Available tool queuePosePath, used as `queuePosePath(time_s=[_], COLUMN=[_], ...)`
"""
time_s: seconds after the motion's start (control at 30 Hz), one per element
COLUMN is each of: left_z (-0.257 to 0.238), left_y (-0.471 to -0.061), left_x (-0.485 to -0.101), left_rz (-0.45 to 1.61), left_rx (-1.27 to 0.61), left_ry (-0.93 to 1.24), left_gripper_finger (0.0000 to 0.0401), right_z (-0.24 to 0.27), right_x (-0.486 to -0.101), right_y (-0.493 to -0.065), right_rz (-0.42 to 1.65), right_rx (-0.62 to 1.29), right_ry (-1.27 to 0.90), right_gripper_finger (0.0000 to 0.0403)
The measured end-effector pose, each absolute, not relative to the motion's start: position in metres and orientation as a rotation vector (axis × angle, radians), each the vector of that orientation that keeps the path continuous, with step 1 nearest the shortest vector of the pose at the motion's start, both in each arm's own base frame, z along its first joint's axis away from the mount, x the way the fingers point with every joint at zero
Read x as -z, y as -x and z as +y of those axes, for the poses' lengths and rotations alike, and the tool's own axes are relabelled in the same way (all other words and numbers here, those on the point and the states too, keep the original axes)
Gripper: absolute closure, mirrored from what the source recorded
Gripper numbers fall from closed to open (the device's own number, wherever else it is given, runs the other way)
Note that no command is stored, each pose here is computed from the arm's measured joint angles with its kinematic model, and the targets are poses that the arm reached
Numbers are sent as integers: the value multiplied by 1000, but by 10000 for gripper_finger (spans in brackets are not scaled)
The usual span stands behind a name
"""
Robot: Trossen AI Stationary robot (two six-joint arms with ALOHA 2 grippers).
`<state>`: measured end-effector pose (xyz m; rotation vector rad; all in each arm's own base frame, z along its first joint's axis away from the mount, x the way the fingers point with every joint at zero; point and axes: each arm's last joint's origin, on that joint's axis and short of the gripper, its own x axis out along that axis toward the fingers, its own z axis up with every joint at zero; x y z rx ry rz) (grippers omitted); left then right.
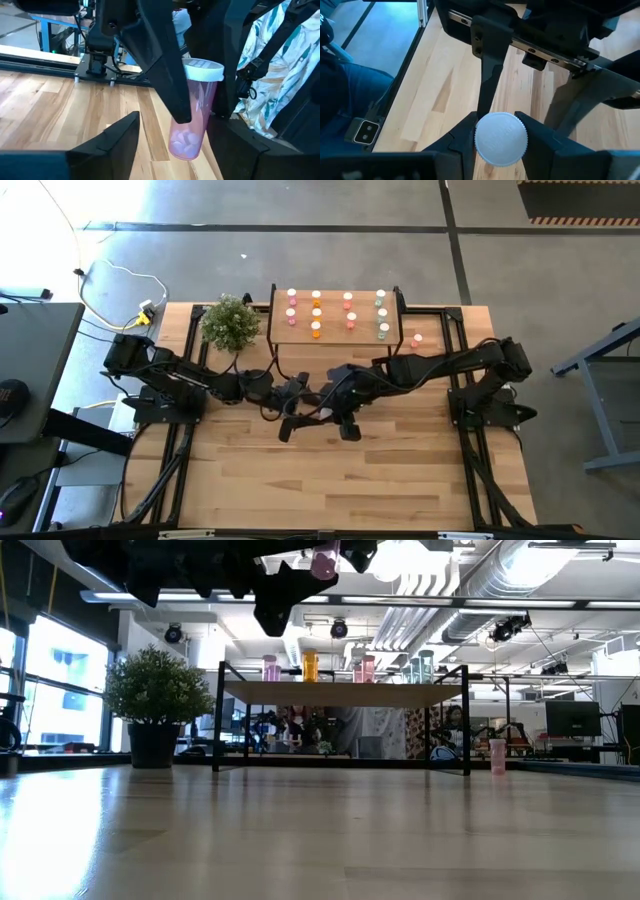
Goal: Pick and place medicine bottles onto shelf by color
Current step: Put the violet pill bottle aligned with the other violet pill bottles on the shelf
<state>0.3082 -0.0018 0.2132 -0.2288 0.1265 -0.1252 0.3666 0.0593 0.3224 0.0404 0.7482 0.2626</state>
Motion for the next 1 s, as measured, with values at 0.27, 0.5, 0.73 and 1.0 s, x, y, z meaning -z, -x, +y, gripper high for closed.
queuePosePath(time_s=[0.27,0.5,0.73,1.0], left_z=[0,-1,-1,-1], left_y=[-308,-308,-308,-308], left_x=[-213,-213,-213,-213], left_rz=[124,124,125,126], left_rx=[126,144,154,158], left_ry=[200,197,197,198], left_gripper_finger=[234,257,276,297], right_z=[55,54,53,49], right_x=[-322,-322,-322,-322], right_y=[-367,-367,-367,-368], right_rz=[752,750,750,754], right_rx=[-251,-249,-247,-237], right_ry=[-44,-45,-45,-49], right_gripper_finger=[286,286,286,286])
